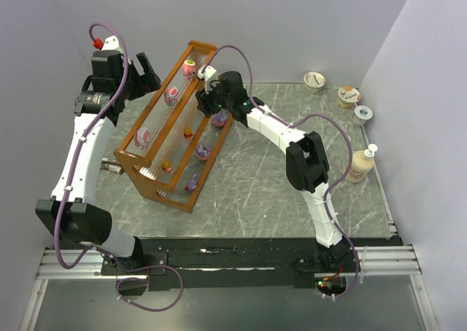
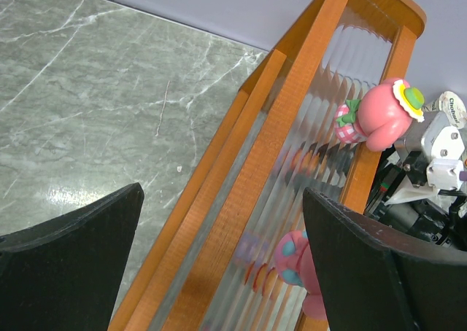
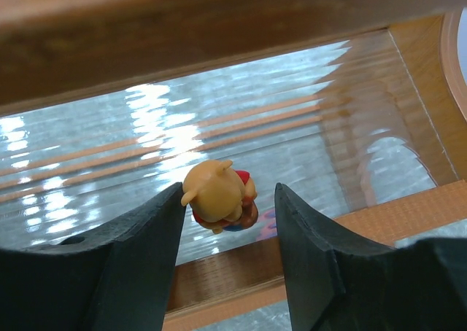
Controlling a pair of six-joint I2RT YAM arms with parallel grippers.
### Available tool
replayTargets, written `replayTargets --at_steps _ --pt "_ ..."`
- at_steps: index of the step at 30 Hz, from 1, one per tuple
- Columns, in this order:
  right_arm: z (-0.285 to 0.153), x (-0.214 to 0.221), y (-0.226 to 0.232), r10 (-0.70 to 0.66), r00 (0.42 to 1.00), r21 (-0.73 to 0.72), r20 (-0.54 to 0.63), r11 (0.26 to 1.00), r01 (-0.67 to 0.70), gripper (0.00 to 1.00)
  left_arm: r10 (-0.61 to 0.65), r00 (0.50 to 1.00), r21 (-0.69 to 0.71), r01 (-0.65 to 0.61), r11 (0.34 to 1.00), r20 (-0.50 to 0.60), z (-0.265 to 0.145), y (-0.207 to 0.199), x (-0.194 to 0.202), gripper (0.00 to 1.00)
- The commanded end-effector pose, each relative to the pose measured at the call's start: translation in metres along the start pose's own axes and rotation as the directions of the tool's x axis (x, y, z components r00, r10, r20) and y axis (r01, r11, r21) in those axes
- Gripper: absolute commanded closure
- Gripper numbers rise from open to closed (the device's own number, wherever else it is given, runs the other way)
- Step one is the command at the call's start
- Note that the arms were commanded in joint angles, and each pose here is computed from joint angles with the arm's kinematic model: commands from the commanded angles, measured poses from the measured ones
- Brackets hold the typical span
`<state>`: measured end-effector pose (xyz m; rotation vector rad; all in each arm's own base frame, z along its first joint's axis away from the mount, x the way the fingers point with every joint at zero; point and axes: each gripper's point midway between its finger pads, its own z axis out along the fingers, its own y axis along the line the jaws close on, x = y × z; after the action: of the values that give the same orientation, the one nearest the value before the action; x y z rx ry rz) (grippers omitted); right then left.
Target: Place and organize the plastic toys onto the shelf
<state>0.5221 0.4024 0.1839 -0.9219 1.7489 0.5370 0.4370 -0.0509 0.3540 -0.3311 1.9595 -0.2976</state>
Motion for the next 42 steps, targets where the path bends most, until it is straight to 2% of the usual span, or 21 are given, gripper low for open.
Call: replayTargets --at_steps 1,7,14,23,33,37,42 --pt "0.001 0.015 -0.005 0.021 0.998 0.015 -0.053 1.0 -0.02 0.4 0.008 1.0 -0.005 -0.008 1.0 0.015 -0.003 0.001 -0.005 0.04" --pt "-0.001 0.012 -0.008 0.016 0.999 0.03 -0.048 0.999 -0.014 0.38 0.008 1.0 -0.004 -0.008 1.0 0.02 -0.005 0.0 -0.007 0.04" --pt "-0.013 0.002 -0.013 -0.016 1.0 0.075 0.001 0.997 0.016 0.26 0.009 1.0 0.001 -0.009 1.0 0.027 -0.008 -0.002 -0.01 0.04" --pt "-0.03 -0.013 -0.013 -0.012 0.999 0.101 0.045 0.995 0.007 0.21 0.007 0.999 0.007 -0.008 1.0 0.042 -0.014 -0.003 -0.014 0.04" --pt "-0.069 -0.055 -0.002 0.044 0.991 0.083 0.125 0.995 -0.054 0.18 -0.016 0.996 -0.003 0.016 1.0 0.085 -0.025 -0.001 -0.021 0.04" --pt "-0.089 -0.042 0.007 0.068 0.992 0.075 0.102 0.994 -0.076 0.17 -0.045 0.991 -0.044 0.051 0.998 0.124 -0.034 0.006 -0.027 0.04" --pt "-0.131 -0.051 0.011 0.107 0.987 0.114 0.12 0.986 -0.12 0.16 -0.071 0.983 -0.101 0.089 0.991 0.169 -0.048 0.018 -0.03 0.04"
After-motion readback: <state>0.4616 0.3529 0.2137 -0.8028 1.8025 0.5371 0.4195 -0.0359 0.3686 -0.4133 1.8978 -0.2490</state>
